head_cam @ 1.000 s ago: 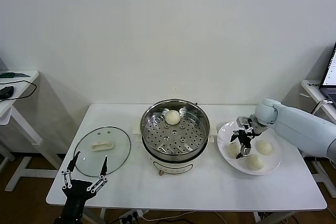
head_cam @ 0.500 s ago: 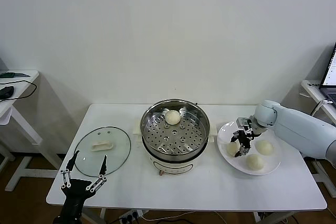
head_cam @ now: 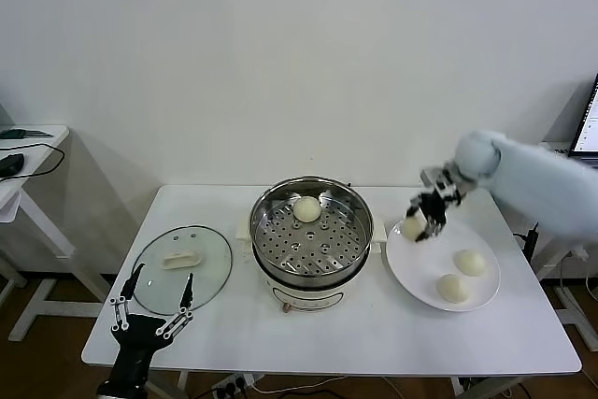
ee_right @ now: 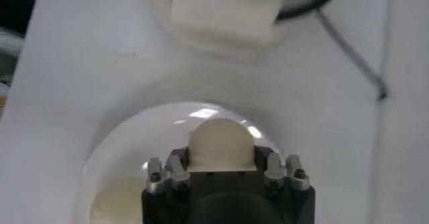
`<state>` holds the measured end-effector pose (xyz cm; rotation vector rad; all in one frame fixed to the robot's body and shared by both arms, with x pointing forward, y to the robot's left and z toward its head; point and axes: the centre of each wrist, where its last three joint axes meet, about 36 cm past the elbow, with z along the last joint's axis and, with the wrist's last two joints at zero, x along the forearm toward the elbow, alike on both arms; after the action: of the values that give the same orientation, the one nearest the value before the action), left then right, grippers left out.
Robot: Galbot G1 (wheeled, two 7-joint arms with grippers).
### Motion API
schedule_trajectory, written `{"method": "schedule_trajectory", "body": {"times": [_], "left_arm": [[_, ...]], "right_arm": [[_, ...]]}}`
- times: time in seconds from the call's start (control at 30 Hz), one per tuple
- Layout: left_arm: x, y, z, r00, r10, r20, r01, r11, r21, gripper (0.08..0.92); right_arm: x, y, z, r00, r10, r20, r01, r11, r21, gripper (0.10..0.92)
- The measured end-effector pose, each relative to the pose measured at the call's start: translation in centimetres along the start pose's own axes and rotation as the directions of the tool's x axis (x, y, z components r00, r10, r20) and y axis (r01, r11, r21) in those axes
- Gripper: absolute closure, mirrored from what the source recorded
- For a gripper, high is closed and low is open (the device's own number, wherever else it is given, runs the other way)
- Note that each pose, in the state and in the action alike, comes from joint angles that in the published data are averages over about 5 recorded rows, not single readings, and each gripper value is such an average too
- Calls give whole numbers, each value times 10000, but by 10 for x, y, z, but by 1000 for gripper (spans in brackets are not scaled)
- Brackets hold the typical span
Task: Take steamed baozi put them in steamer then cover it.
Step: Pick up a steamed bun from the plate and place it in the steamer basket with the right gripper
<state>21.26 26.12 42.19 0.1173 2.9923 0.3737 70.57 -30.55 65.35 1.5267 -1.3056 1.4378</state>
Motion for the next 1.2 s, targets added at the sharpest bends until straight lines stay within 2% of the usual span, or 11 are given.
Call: {"method": "schedule_trajectory", "body": {"times": [0.17,0.37,0.73,1.2], "left_arm": [[-1,-1,-2,10000,36,53,-36,10000,39,177],[-3,-2,-3,10000,37,72,-38,10000,49,177],[-7,-7,0,9999,106,99,-107,9998,160,177],[-8,-5,-2,9999,34,153,-35,9999,98,177]], "right_arm": [[32,-24,-61,9997,-96,219,79,9970,771,369],[34,-41,-130,9984,-427,365,371,9893,1412,365],[-19,-54,-225,9964,-846,95,812,9777,1938,361],[-93,-47,-271,9937,-1119,-18,1100,9729,2034,361]]}}
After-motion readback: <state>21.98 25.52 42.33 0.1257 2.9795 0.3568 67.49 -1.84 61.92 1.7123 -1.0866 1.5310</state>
